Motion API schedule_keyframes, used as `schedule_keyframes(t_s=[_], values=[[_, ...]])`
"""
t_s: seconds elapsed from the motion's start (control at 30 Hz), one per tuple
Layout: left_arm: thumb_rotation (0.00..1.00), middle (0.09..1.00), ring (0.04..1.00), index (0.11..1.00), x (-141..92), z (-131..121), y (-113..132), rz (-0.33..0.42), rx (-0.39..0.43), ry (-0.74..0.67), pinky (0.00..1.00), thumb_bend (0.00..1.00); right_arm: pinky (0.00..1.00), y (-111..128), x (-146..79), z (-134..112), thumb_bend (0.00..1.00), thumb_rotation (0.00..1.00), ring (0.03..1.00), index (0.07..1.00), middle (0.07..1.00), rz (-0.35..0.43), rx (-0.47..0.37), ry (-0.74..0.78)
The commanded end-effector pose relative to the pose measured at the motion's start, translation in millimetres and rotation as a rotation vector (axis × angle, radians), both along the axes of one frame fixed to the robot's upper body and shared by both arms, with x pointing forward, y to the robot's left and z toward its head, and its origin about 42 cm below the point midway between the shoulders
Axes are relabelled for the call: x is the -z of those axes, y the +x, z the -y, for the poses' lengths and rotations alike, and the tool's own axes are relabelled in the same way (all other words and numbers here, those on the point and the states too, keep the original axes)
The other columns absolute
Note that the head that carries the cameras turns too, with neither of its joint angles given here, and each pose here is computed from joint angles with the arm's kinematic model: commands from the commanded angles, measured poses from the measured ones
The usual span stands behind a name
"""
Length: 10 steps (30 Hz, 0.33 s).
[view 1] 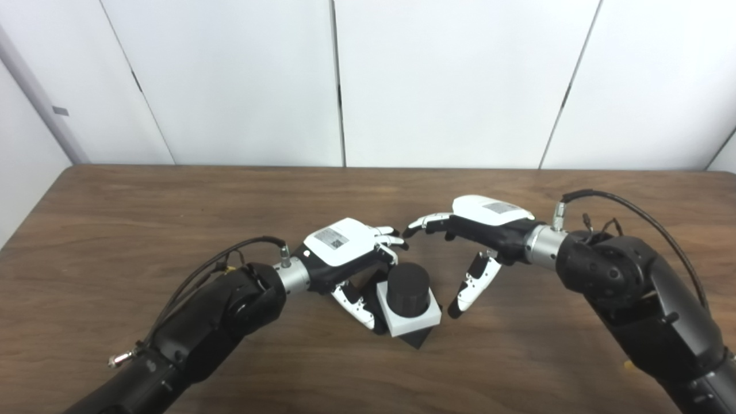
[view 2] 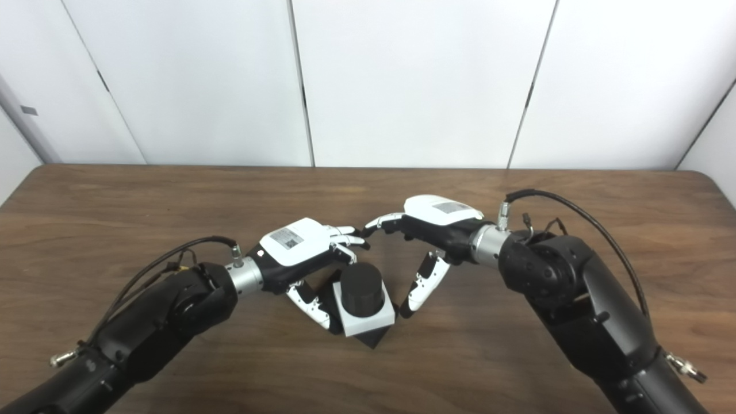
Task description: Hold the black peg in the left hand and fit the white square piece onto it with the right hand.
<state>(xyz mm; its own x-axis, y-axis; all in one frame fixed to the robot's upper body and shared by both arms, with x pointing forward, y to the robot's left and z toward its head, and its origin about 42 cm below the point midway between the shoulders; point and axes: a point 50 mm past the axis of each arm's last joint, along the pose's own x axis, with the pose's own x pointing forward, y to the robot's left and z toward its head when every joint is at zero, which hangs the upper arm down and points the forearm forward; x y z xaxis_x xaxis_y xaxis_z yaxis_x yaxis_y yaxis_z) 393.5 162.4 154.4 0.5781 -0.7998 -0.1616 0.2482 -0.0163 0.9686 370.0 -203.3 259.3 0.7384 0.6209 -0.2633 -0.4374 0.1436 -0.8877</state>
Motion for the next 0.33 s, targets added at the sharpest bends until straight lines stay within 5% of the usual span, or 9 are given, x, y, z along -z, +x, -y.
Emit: schedule_keyframes(t_s=[0.0, 0.3], values=[[0.07, 0.89, 0.943, 0.491, 31, -6, -17, -0.067, 0.045, 0.151, 0.86, 0.52, 0.73, 1, -23, 16, 0.88, 0.16, 0.846, 0.833, 0.88, 0.104, 0.045, 0.04], [0.07, 0.893, 0.948, 0.491, 31, -9, -17, -0.076, 0.039, 0.154, 0.86, 0.52, 0.66, -9, -9, 50, 0.72, 0.08, 0.794, 0.77, 0.832, 0.215, 0.22, 0.235]])
